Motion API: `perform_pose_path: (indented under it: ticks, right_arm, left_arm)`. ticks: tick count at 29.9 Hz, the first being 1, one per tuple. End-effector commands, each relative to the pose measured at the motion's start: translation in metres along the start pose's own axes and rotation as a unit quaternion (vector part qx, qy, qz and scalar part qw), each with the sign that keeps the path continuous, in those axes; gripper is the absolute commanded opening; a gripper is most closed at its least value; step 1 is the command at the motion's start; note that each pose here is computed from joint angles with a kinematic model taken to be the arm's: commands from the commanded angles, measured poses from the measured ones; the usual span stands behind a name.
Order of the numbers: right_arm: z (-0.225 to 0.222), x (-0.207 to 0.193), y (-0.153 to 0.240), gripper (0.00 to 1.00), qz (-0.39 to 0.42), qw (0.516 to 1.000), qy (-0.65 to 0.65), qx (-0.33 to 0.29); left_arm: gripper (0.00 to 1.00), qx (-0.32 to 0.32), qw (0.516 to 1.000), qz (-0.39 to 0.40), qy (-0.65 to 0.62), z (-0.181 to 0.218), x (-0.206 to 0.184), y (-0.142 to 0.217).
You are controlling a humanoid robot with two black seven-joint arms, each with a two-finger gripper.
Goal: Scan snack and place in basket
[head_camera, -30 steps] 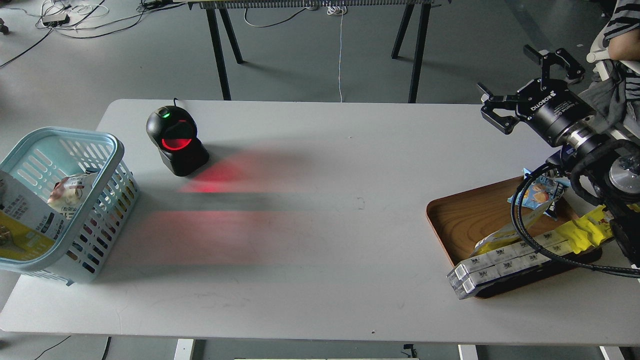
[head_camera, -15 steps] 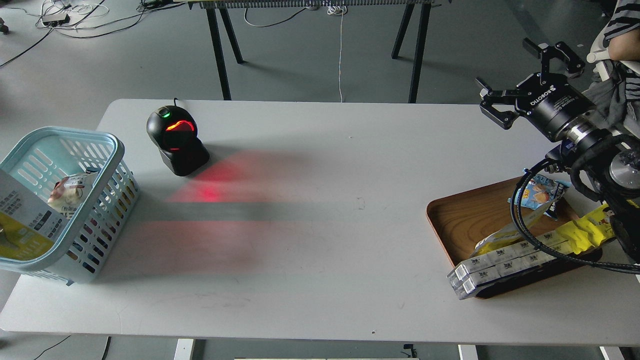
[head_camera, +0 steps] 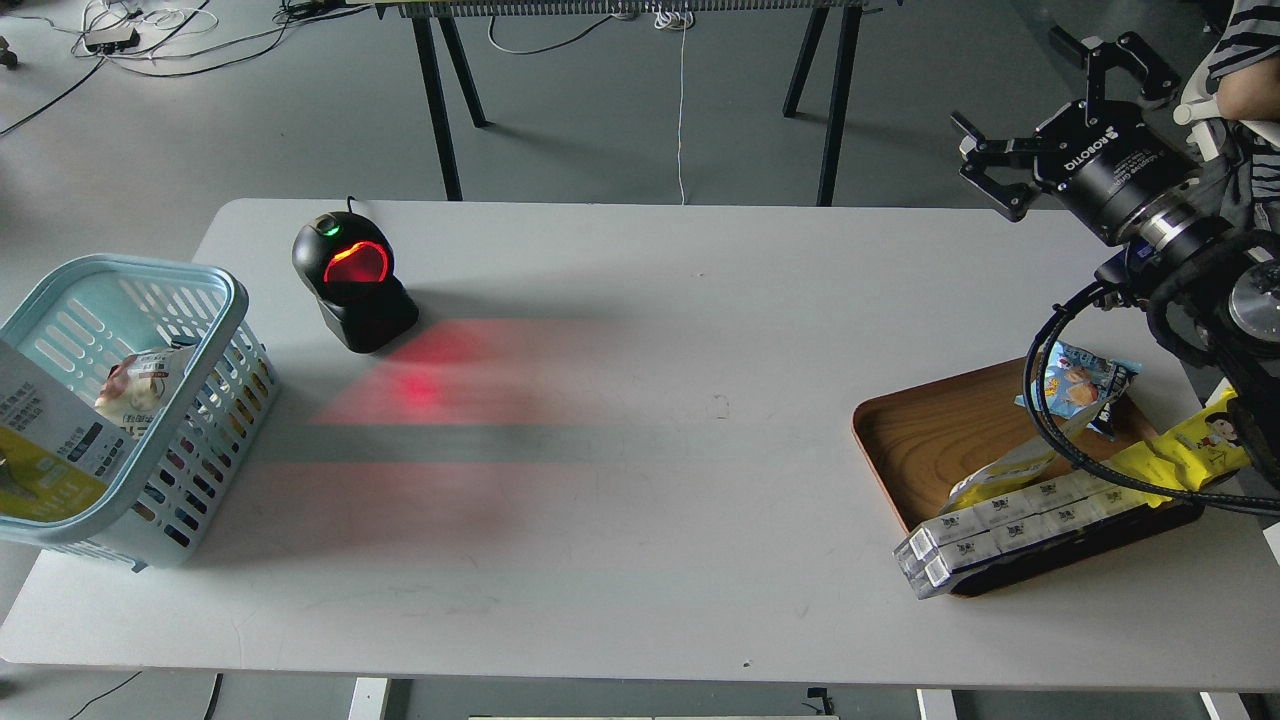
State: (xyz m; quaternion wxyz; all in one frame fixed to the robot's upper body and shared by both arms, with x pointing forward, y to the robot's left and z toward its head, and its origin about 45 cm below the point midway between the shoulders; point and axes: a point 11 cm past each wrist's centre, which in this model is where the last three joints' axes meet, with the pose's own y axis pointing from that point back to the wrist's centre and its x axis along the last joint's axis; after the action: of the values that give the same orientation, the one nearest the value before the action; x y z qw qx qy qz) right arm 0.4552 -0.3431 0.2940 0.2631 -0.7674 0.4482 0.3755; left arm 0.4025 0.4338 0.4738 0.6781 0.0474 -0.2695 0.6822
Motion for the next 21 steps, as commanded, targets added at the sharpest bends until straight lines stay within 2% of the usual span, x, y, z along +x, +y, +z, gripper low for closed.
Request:
perform_pose_path:
  ticks: [1,7,12,17,21]
  right_arm:
    - [-0.002,0.000,0.000,1.00,0.001,1.000,0.001,0.002]
    - [-0.010,0.007,0.008,1.00,0.023,1.000,0.005,0.007]
    - [-0.012,0.012,0.011,1.00,0.036,0.999,0.003,0.008]
    - [-0.015,0.014,0.016,1.00,0.040,0.999,0.005,0.013]
    - [-0.013,0.016,0.017,1.00,0.042,0.999,0.005,0.009]
  left_arm:
    - [0.99,0.026,0.992,-0.024,0.124,-0.018,-0.047,-0.015]
    - [0.99,0.095,0.956,-0.084,0.265,-0.062,-0.120,-0.037]
    - [1.00,0.120,0.917,-0.073,0.373,-0.091,-0.162,-0.043]
    - [1.00,0.132,0.871,-0.032,0.471,-0.109,-0.182,-0.040]
    - [1.00,0.135,0.853,0.002,0.504,-0.123,-0.177,-0.038]
